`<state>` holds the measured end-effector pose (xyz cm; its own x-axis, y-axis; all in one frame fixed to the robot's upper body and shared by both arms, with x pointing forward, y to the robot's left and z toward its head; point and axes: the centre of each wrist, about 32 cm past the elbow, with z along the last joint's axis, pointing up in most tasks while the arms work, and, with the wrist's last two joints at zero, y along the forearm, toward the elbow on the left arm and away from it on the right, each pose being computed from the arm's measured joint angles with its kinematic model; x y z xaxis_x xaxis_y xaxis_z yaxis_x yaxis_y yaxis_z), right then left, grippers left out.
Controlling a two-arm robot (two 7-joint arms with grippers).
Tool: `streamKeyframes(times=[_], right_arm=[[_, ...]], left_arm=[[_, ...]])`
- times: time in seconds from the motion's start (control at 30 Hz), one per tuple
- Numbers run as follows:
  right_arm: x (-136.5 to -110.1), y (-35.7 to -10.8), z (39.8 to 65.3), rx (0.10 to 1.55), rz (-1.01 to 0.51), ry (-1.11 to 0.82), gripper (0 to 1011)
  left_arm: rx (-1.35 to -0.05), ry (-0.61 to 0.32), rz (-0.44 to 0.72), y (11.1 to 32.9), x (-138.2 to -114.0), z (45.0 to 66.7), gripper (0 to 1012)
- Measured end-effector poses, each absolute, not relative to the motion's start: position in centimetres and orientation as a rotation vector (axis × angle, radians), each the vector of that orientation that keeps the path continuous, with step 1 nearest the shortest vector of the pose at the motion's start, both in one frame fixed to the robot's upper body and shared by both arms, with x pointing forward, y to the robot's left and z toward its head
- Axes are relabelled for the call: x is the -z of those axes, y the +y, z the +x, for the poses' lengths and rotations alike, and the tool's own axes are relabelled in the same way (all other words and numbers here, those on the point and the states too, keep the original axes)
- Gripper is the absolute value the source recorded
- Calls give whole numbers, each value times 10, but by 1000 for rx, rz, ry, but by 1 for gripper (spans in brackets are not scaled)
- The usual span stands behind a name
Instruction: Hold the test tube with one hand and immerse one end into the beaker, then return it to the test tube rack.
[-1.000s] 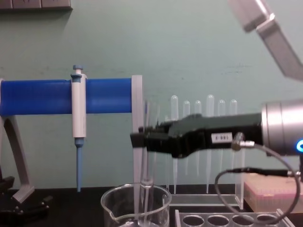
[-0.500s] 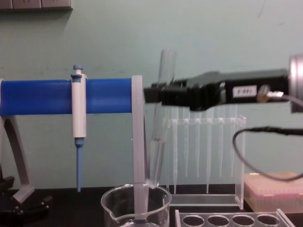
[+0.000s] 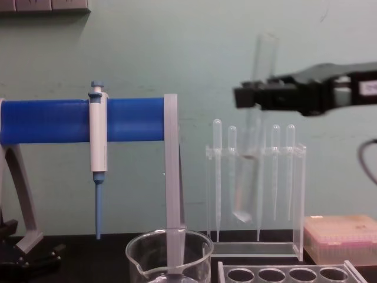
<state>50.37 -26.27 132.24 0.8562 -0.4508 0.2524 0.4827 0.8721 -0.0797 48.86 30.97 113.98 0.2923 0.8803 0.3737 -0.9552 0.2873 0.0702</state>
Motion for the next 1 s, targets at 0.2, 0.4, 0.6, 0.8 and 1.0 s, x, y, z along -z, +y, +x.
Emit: streamKeyframes(times=[0.2, 0.4, 0.6, 0.8, 1.0], right_arm=[[-1311, -284, 491, 504, -175, -220, 224], [-1304, -295, 486, 504, -185, -211, 224], [-1296, -298, 487, 503, -192, -210, 224], [-1286, -297, 491, 504, -193, -207, 224], [-1275, -293, 494, 508, -188, -196, 224]], left_arm=[[-1248, -285, 304, 310, -1140, 489, 1000], [-1248, -285, 304, 310, -1140, 489, 1000], [-1248, -285, 304, 310, -1140, 489, 1000], [-1248, -285, 305, 310, -1140, 489, 1000], [-1248, -285, 304, 310, -1140, 489, 1000]])
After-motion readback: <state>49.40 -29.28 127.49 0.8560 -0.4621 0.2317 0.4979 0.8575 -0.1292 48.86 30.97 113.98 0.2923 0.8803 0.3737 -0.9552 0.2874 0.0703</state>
